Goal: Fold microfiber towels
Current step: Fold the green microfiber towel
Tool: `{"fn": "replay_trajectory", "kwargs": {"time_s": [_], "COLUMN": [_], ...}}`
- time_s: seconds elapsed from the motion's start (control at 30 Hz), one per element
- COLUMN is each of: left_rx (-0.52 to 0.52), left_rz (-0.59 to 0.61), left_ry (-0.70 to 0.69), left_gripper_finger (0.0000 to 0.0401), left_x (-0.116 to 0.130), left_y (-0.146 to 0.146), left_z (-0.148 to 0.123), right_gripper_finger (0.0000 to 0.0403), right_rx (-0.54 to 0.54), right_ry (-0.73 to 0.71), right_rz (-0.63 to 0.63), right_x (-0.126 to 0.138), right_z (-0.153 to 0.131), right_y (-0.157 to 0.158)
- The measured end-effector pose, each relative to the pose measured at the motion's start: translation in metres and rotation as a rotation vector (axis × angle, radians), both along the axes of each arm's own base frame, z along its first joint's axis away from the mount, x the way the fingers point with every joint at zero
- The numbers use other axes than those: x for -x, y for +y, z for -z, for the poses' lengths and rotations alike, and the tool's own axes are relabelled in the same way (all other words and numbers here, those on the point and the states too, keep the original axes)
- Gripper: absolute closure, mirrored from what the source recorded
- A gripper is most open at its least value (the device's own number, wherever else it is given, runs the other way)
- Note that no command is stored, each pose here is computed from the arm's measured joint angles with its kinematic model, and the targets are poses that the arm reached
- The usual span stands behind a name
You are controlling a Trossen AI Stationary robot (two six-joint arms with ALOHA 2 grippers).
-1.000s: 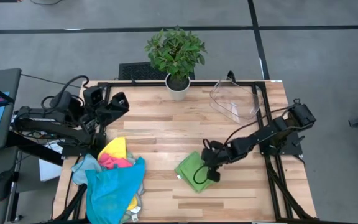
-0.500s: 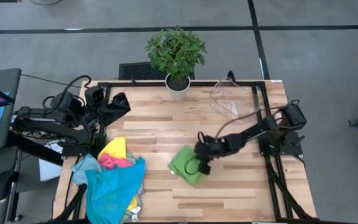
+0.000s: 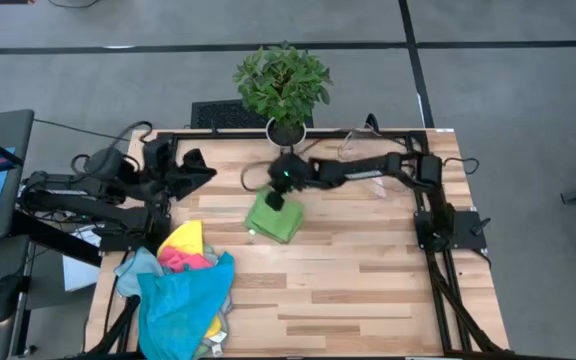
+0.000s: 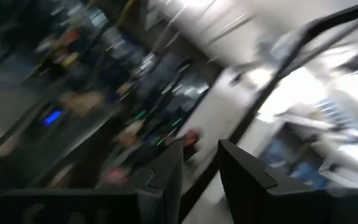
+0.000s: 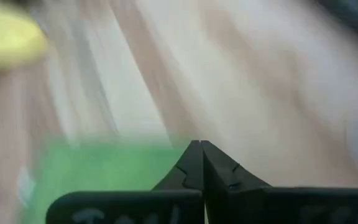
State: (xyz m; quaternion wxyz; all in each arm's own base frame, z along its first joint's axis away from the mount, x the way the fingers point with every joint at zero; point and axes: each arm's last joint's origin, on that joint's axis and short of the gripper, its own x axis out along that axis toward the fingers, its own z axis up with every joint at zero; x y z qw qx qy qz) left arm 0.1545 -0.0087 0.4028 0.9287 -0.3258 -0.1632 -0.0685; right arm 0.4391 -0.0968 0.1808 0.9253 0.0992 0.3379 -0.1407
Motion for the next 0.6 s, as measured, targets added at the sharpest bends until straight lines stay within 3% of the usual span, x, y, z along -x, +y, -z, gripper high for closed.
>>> {"fn": "replay_trajectory", "kwargs": {"time_s": [0.1,0.23,0.43,0.6], "left_rx": [0.045,0.078,0.040,0.037], "left_rz": [-0.058,-0.084,-0.130,-0.102], "left_ry": [0.147,0.378,0.584,0.739], "left_gripper_finger": [0.0308,0.0308,0.0312,0.0357], "left_x": [-0.003,-0.007,-0.025,-0.058], "left_y": [0.002,0.002,0.003,0.011], "left_z": [0.014,0.037,0.069,0.117], "right_gripper_finger": [0.0388,0.0385,0.0386,0.0382], "right_rx": [0.047,0.085,0.016,-0.080], "right_ry": [-0.038,0.011,0.137,0.121], "right_rz": [-0.036,-0.090,-0.161,-0.138], "right_x": [0.006,0.038,0.085,0.130], "right_z": [-0.041,-0.081,-0.085,-0.083], "right_y": [-0.002,0.011,0.058,0.097]}}
